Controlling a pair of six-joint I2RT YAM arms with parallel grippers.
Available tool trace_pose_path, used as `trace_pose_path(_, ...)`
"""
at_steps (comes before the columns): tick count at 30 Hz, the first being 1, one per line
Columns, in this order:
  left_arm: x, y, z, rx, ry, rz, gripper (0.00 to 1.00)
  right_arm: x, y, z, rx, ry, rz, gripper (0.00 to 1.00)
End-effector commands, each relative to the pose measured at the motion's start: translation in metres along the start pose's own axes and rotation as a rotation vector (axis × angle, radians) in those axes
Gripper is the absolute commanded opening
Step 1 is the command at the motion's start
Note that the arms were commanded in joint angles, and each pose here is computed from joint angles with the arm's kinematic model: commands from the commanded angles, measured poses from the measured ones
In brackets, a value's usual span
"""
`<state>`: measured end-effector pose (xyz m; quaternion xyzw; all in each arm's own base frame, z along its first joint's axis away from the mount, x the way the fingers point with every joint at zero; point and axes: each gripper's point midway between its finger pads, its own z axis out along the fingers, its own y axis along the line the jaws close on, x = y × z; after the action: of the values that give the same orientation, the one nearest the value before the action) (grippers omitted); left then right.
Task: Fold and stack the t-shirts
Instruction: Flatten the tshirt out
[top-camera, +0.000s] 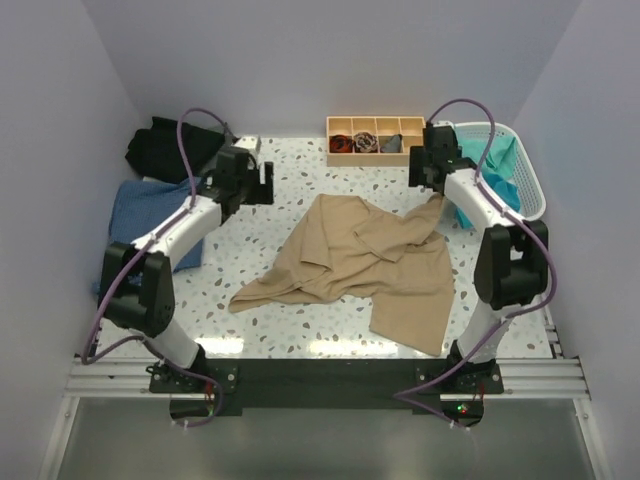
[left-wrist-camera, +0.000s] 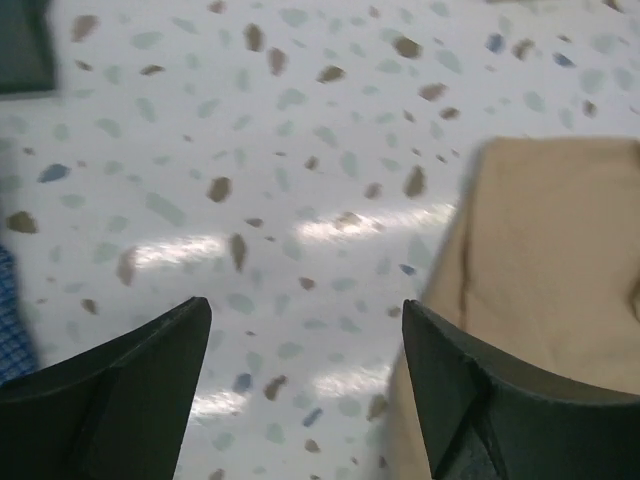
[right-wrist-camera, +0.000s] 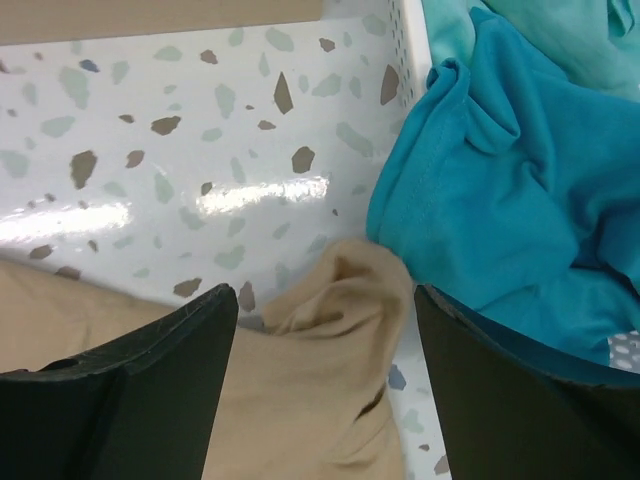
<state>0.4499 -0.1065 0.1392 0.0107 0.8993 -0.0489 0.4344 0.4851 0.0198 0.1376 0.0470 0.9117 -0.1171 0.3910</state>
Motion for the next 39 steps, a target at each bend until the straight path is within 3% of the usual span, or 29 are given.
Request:
trace_pose_path(1, 0.009, -0.096, -0.055, 0.346, -0.061, 0.045, 0.9, -0.055, -0.005, -0.078, -0.123, -0.217, 0.076, 0.78)
trace_pose_path(2, 0.014, -0.108, -0.061, 0.397, -0.064, 0.043, 1.0, -0.048, -0.003, -0.084, -0.146, -0.192, 0.068, 0.78)
trace_pose_path(6, 0.061, -0.15, -0.073, 0.517, 0.061, 0.081, 1.0, -0.034, -0.002, -0.104, -0.196, -0.16, 0.084, 0.78)
trace_pose_path(12, 0.113, -0.157, -0.059, 0.537, 0.19, 0.055, 1.0, -0.028, -0.003, -0.119, -0.224, -0.17, 0.106, 0.78)
trace_pose_path(20, 0.132, -0.165, -0.04, 0.558, 0.23, 0.018, 0.95, -0.009, 0.004, -0.111, -0.245, -0.121, 0.102, 0.77)
trace_pose_path(24, 0.138, -0.171, -0.033, 0.582, 0.237, 0.005, 0.83, -0.003, 0.004, -0.107, -0.242, -0.103, 0.095, 0.76)
trace_pose_path(34, 0.155, -0.167, -0.023, 0.558, 0.276, -0.002, 0.64, -0.002, 0.003, -0.11, -0.243, -0.103, 0.09, 0.76)
trace_pose_path(36, 0.154, -0.167, -0.023, 0.552, 0.275, 0.001, 0.5, -0.002, 0.004, -0.11, -0.246, -0.101, 0.089, 0.75)
trace_pose_path(38, 0.153, -0.167, -0.023, 0.553, 0.273, 0.008, 0.42, -0.001, 0.003, -0.11, -0.245, -0.1, 0.091, 0.75)
trace_pose_path(39, 0.152, -0.166, -0.022, 0.549, 0.271, 0.012, 0.31, -0.001, 0.004, -0.111, -0.248, -0.099, 0.092, 0.74)
